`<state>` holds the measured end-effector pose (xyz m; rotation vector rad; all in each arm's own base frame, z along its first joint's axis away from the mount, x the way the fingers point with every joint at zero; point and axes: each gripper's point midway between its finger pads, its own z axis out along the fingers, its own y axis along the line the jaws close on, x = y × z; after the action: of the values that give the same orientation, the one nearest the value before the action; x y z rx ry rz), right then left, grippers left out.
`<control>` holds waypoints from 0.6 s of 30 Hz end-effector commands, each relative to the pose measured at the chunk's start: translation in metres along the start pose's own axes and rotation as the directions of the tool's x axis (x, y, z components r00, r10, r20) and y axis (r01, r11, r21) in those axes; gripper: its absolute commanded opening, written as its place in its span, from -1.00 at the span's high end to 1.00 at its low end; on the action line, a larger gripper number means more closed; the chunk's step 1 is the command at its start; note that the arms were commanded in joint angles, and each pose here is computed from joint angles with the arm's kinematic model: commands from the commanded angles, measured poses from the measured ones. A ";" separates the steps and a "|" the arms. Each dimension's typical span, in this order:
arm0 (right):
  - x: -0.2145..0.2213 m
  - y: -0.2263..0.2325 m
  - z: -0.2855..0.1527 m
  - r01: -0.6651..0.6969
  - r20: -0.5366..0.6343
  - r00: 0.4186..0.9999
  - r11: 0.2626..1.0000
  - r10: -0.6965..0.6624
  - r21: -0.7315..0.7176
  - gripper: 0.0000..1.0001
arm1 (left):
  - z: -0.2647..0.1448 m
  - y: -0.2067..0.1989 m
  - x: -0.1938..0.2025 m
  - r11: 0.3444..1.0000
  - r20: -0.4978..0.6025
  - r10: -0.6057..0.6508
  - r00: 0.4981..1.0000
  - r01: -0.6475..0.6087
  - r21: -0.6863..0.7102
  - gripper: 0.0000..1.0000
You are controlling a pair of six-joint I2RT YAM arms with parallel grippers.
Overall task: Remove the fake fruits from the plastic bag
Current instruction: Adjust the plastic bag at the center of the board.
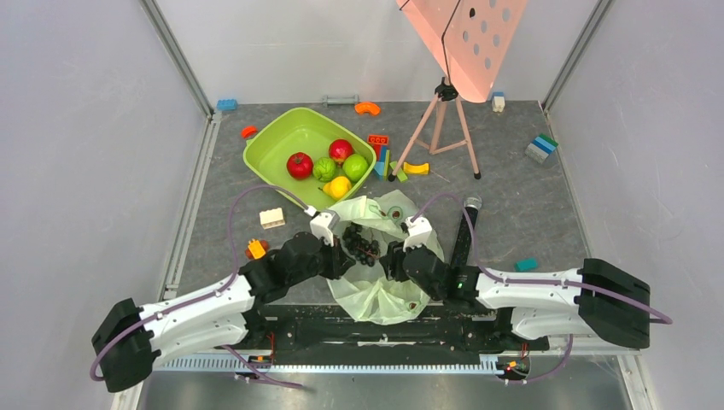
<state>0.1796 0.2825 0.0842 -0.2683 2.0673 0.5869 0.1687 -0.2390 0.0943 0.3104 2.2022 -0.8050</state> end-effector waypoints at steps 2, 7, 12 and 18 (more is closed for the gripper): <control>-0.013 0.007 0.006 -0.065 0.017 0.998 0.998 0.065 -0.023 0.02 | -0.018 -0.047 -0.015 0.983 0.047 -0.031 0.998 0.022 0.182 0.63; -0.009 0.002 0.007 -0.094 0.010 0.996 0.995 0.094 -0.020 0.02 | -0.024 -0.079 -0.007 0.957 0.040 -0.035 0.999 0.022 0.290 0.62; -0.012 0.002 0.006 -0.113 0.018 0.993 0.993 0.114 -0.040 -0.03 | -0.013 -0.091 0.024 0.945 -0.026 -0.014 1.000 0.021 0.325 0.66; -0.010 0.001 0.009 -0.134 0.013 0.991 0.990 0.135 -0.046 -0.21 | 0.003 -0.077 0.064 0.957 -0.100 0.008 0.995 0.022 0.291 0.71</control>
<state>0.1878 0.2826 0.0801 -0.1993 2.0988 0.6544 0.0956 -0.2944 0.0856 0.5396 2.1837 -1.0867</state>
